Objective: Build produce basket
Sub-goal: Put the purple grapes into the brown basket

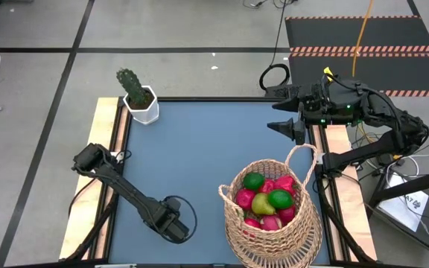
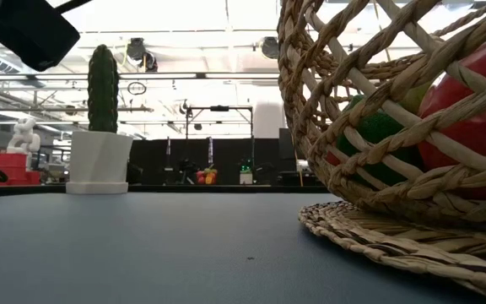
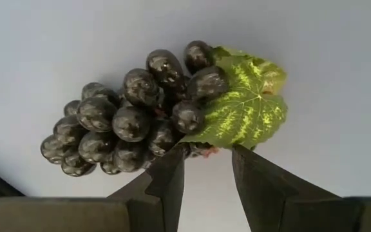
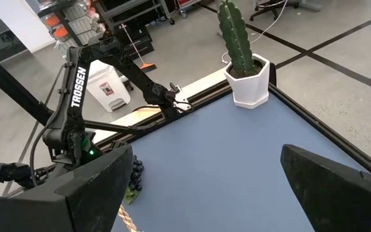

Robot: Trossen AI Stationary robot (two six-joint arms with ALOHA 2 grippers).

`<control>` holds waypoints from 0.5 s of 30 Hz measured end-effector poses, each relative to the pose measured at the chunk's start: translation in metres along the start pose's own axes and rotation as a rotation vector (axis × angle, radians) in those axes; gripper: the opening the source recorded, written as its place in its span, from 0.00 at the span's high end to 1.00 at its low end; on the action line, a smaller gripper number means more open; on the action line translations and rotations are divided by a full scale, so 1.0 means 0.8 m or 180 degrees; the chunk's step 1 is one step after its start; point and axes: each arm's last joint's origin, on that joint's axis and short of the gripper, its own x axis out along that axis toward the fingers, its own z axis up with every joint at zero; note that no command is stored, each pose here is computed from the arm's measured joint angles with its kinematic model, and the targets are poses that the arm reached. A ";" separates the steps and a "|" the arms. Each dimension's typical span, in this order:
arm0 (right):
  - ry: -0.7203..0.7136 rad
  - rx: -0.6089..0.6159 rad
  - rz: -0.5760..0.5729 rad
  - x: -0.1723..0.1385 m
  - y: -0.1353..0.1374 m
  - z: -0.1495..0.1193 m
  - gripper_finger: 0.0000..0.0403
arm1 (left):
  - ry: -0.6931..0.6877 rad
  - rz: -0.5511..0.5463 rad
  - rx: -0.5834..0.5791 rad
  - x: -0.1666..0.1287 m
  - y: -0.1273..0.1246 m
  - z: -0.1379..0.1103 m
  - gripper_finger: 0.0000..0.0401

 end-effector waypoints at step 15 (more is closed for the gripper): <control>0.0000 0.0003 -0.0001 0.000 0.000 0.000 0.03 | -0.0203 -0.0046 0.0065 0.001 -0.002 0.003 0.69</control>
